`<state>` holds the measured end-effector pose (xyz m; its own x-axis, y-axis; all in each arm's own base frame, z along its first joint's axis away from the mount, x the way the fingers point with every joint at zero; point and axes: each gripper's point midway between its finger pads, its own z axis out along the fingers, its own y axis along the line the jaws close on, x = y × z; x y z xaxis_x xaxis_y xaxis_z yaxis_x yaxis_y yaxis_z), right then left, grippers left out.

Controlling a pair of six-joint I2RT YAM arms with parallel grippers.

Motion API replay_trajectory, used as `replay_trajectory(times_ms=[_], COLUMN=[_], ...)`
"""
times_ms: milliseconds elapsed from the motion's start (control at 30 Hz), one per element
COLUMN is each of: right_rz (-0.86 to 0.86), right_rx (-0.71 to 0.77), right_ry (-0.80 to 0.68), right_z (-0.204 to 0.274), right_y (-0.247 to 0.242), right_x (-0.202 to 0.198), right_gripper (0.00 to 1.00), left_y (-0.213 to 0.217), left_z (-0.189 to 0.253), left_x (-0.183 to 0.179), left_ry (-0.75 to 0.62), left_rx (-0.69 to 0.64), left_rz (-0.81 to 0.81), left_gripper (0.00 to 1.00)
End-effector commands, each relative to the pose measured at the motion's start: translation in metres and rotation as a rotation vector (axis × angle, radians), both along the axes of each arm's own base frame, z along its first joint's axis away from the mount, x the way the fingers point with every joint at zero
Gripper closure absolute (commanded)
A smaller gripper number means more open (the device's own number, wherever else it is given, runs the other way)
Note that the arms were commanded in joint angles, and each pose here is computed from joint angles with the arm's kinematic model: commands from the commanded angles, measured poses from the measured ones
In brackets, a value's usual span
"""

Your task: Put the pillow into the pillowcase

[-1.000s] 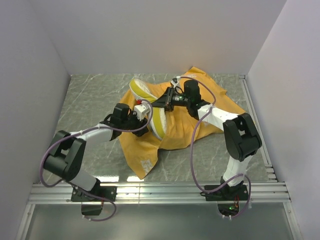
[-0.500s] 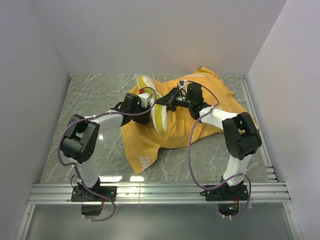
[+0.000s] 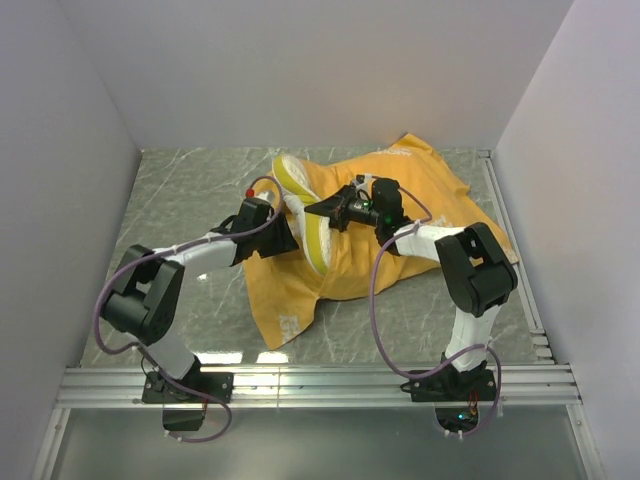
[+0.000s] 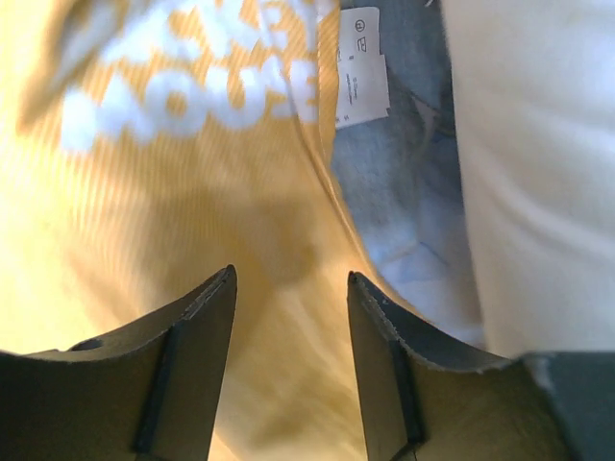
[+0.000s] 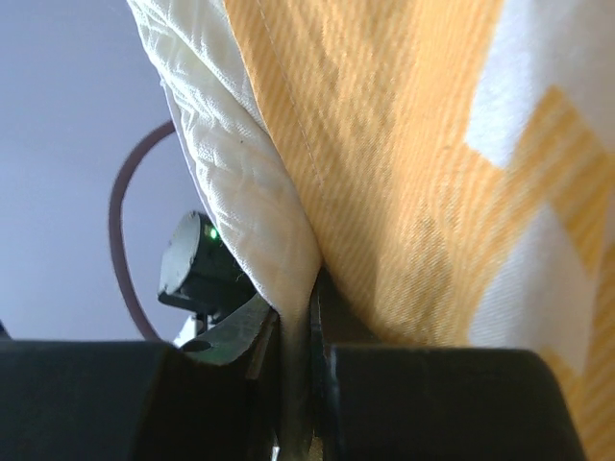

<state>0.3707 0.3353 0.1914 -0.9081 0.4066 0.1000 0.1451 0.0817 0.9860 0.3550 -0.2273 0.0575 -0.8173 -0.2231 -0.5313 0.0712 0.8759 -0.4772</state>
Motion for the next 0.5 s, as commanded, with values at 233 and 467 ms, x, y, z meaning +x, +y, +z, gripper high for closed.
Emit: replay_trajectory(times_ms=[233, 467], right_rz=[0.016, 0.031], right_rx=[0.224, 0.243], right_ry=[-0.082, -0.068], right_z=[0.071, 0.078], right_y=[0.014, 0.018], right_x=[-0.012, -0.021], right_gripper=[1.00, 1.00], left_y=[-0.015, -0.011], left_z=[0.024, -0.005], left_x=[0.025, 0.036], left_ry=[-0.013, 0.022], left_rx=[-0.137, 0.027], left_rz=[0.240, 0.294], left_gripper=[0.50, 0.49])
